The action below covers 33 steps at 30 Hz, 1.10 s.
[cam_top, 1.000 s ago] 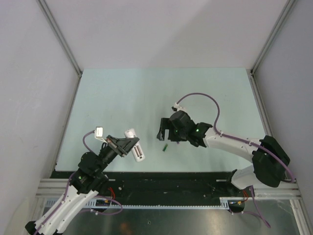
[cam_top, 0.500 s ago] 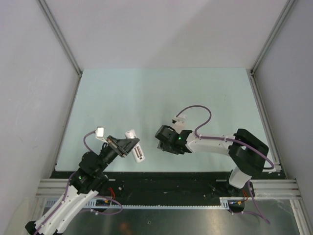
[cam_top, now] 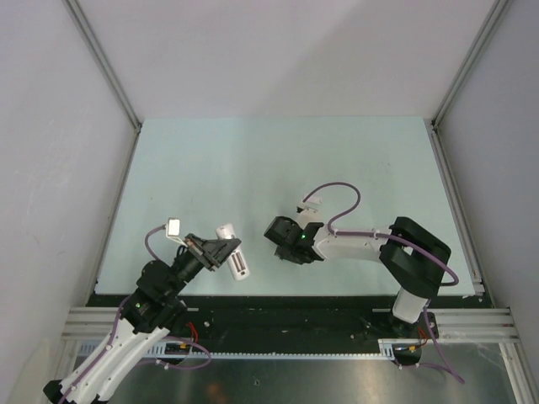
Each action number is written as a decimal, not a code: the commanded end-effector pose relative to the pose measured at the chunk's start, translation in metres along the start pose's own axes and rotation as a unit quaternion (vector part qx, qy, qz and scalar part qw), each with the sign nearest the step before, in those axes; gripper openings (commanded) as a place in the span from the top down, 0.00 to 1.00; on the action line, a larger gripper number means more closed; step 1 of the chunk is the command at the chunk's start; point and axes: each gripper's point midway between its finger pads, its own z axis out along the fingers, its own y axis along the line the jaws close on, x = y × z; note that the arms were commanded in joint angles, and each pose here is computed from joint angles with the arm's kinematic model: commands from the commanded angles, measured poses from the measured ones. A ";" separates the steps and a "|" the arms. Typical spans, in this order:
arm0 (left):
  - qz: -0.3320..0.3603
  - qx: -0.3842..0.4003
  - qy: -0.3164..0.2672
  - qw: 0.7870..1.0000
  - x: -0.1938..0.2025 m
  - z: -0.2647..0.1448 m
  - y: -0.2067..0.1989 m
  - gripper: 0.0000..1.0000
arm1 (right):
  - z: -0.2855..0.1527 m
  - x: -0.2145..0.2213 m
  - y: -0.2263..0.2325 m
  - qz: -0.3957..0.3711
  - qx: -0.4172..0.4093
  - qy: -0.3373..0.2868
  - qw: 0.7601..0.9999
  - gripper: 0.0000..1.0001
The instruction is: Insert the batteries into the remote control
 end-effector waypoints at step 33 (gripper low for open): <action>-0.014 0.023 -0.016 1.000 -0.005 -0.002 -0.008 1.00 | 0.028 0.047 -0.055 -0.113 0.103 0.097 0.983 1.00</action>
